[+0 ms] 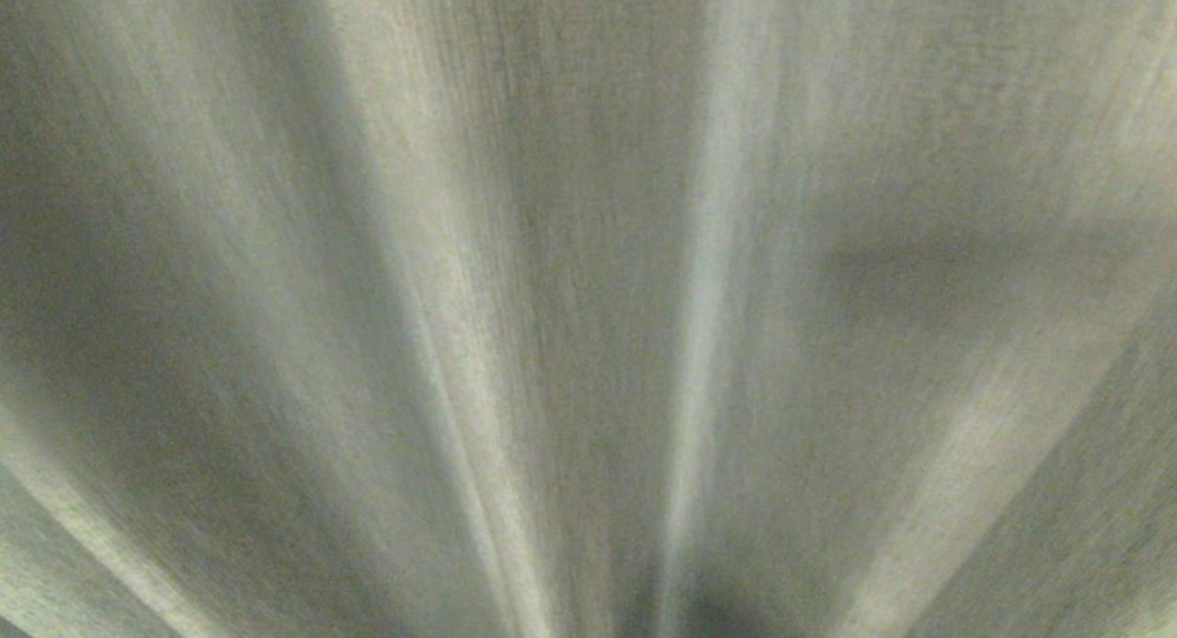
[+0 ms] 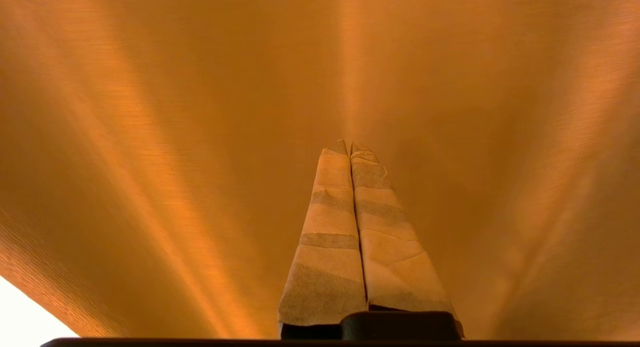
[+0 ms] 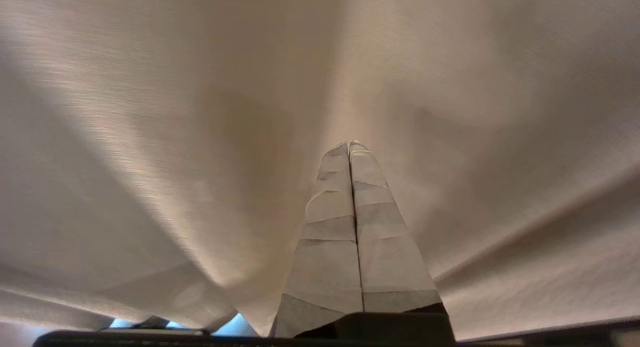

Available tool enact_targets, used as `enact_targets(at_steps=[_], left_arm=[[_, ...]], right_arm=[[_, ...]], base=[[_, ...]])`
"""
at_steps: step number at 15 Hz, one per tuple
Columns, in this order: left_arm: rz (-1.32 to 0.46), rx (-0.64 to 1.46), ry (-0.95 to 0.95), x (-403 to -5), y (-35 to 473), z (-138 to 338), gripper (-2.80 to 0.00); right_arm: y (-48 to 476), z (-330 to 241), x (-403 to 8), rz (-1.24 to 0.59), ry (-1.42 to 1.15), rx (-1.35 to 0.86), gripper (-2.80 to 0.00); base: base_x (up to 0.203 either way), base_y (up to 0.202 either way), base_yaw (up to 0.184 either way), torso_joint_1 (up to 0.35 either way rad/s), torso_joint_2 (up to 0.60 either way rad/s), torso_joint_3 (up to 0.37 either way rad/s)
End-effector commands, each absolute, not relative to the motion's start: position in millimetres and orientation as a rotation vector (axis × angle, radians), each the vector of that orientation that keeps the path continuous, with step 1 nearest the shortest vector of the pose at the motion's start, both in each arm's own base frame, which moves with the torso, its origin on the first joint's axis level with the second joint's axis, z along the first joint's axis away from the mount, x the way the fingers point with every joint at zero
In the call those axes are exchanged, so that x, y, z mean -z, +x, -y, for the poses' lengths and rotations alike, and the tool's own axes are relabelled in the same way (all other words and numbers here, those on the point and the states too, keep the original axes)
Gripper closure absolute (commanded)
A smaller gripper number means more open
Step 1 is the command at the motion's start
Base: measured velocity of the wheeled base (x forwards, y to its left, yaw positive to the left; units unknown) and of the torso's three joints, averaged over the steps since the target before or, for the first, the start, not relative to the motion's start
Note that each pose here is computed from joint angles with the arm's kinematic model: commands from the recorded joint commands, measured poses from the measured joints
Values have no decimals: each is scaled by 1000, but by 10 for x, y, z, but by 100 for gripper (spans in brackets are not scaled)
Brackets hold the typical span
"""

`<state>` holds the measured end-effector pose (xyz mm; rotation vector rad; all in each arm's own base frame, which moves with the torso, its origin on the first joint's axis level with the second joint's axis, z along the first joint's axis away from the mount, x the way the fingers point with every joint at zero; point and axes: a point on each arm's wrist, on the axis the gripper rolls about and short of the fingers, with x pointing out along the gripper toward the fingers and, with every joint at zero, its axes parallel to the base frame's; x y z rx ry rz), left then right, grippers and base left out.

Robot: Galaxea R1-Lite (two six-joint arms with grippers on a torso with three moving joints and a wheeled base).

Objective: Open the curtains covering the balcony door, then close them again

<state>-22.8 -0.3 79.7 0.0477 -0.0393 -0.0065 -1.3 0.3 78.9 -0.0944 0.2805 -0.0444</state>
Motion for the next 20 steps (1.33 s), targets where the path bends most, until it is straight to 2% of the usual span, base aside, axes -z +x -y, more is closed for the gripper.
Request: enact_targets(at_steps=[1, 6, 20], left_arm=[[40, 7, 48, -798, -228, 3, 0], [40, 5, 48, -798, -228, 3, 0], [40, 6, 48, -798, -228, 3, 0]], right_arm=[[-24, -3, -786, -268, -85, 31, 0], [-228, -1, -753, -1, -57, -15, 0], [-228, -2, -753, -1, -55, -14, 0]], base=[[0, 0, 0, 0, 0, 0], [0, 0, 0, 0, 0, 0], [0, 0, 0, 0, 0, 0]])
